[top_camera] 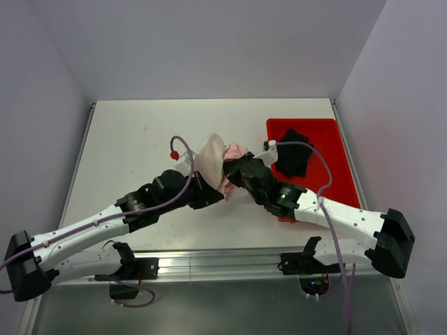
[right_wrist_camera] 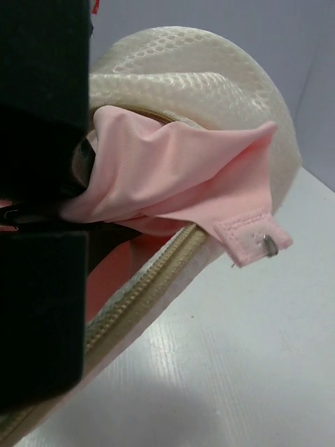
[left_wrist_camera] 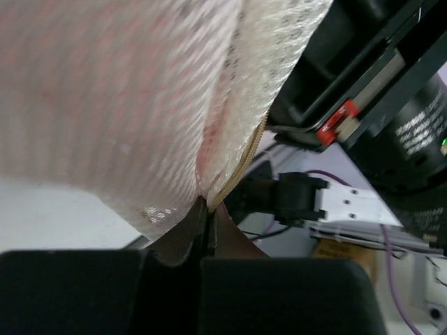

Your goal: Place the bra in the laundry bag and zip it closed

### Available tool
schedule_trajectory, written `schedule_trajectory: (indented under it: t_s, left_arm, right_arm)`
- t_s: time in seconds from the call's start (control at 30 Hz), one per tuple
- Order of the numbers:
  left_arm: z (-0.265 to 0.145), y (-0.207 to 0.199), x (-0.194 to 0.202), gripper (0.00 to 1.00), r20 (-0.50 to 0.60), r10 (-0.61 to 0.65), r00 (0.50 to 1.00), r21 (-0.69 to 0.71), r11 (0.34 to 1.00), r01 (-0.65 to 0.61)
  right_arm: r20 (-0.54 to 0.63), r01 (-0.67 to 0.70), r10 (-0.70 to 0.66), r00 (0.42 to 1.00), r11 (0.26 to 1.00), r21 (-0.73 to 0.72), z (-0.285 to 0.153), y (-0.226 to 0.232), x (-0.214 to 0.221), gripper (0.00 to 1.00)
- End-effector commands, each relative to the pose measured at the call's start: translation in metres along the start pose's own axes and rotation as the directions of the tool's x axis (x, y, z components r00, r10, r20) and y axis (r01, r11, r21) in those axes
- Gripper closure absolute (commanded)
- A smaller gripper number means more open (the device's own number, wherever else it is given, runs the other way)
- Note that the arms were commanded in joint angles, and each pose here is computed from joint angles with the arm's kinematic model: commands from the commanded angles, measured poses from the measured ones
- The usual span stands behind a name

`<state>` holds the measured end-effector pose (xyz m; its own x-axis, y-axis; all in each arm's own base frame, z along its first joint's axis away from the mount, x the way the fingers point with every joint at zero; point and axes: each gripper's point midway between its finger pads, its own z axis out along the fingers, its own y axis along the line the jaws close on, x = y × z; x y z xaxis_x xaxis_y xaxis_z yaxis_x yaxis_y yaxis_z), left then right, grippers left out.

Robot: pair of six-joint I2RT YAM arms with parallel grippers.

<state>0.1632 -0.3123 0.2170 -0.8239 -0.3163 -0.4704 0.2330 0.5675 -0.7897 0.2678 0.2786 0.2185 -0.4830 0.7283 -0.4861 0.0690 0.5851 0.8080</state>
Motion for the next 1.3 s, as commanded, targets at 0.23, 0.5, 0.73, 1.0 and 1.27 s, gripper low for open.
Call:
schedule_trajectory:
  t_s: [0.23, 0.5, 0.73, 1.0, 1.27]
  left_arm:
    - [-0.033, -0.092, -0.016, 1.0, -0.037, -0.146, 0.989, 0.333, 0.931, 0.15]
    - [-0.048, -0.047, -0.032, 1.0, 0.118, -0.196, 0.973, 0.198, 0.965, 0.17]
    - [-0.024, 0.043, -0.009, 1.0, 0.171, -0.165, 0.971, -0.072, 0.981, 0.179]
    - [0.01, 0.101, 0.023, 1.0, 0.138, -0.151, 0.979, -0.19, 0.966, 0.176]
    - [0.018, 0.09, 0.021, 1.0, 0.119, -0.14, 0.983, -0.168, 0.973, 0.159]
  right_arm:
    - [0.107, 0.412, -0.504, 0.857, 0.794, 0.446, 0.003, -0.005, -0.026, 1.0]
    - [-0.111, 0.607, -0.692, 0.713, 0.531, 0.591, 0.009, -0.062, -0.006, 1.0]
    - [-0.254, 0.692, -0.757, 0.603, 0.337, 0.638, -0.005, -0.091, -0.009, 1.0]
    - [-0.342, 0.77, -0.747, 0.57, 0.34, 0.54, -0.004, -0.102, 0.015, 0.92]
    - [-0.341, 0.791, -0.729, 0.594, 0.45, 0.415, -0.006, -0.073, 0.03, 0.5]
